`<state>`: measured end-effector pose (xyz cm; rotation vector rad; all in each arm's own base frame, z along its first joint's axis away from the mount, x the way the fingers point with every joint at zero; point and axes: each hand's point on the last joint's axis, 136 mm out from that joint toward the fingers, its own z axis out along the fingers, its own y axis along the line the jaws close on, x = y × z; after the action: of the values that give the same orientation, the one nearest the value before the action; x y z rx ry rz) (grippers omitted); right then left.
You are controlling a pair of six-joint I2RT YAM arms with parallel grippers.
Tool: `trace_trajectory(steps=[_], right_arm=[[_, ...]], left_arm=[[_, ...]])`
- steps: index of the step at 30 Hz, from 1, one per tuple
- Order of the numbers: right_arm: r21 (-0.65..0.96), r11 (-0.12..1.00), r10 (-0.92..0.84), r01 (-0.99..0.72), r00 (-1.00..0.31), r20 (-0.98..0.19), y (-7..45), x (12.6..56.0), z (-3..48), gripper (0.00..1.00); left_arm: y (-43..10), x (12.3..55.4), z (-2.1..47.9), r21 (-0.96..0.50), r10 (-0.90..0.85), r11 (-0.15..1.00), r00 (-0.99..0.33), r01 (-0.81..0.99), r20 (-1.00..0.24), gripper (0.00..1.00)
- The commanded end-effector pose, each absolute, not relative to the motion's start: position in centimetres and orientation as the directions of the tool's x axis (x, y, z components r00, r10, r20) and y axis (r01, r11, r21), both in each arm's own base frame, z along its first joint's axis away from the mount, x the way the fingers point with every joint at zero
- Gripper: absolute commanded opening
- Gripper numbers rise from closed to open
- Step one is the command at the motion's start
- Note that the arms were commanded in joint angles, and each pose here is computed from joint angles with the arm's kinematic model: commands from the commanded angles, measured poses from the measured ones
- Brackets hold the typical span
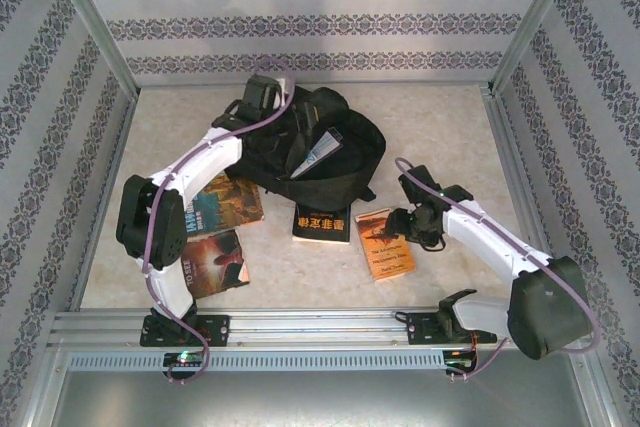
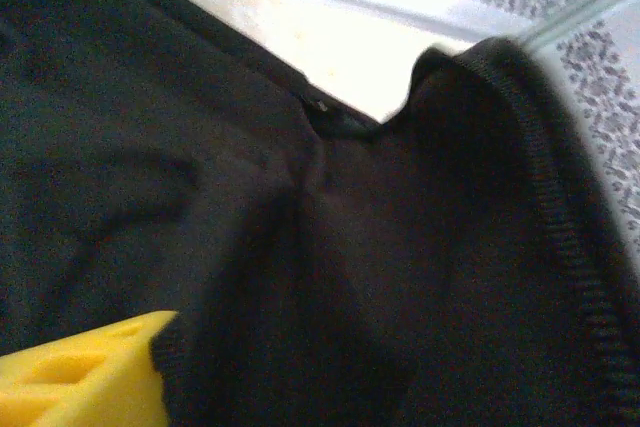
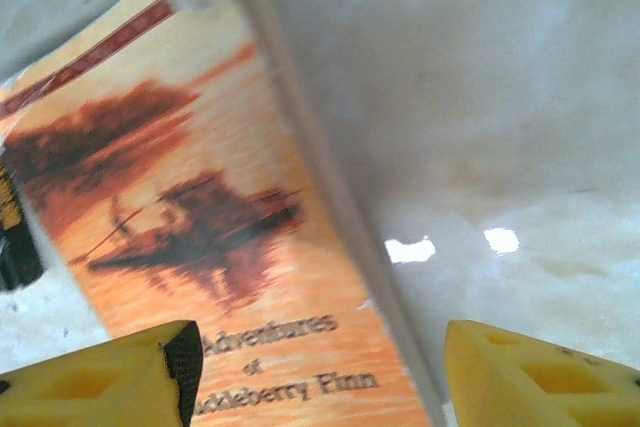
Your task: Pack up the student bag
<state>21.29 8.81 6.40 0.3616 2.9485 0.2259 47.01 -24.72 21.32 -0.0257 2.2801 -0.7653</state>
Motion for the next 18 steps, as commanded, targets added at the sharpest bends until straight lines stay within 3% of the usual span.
trace_trajectory(steps=[1,5,14,18], right_arm=[[0.129,0.955,0.282,0.266,-0.950,-0.134,7.5,21.2,5.8,0.68],[0.171,0.951,0.277,0.258,-0.956,-0.100,8.3,21.4,4.8,0.72],[0.268,0.933,0.248,0.241,-0.969,0.011,10.4,21.4,3.2,0.71],[0.359,0.907,0.208,0.219,-0.976,0.069,12.8,20.8,2.9,0.68]], left_arm=[[-26.2,43.5,23.5,-0.530,-0.178,0.801,-0.734,0.279,-0.656,0.77],[-25.4,39.7,24.7,-0.535,-0.174,0.791,-0.729,0.296,-0.662,0.86],[-25.0,32.4,25.1,-0.697,-0.253,0.656,-0.787,0.288,-0.563,0.85],[-25.4,29.1,21.7,-0.696,-0.191,0.661,-0.835,0.279,-0.516,0.86]])
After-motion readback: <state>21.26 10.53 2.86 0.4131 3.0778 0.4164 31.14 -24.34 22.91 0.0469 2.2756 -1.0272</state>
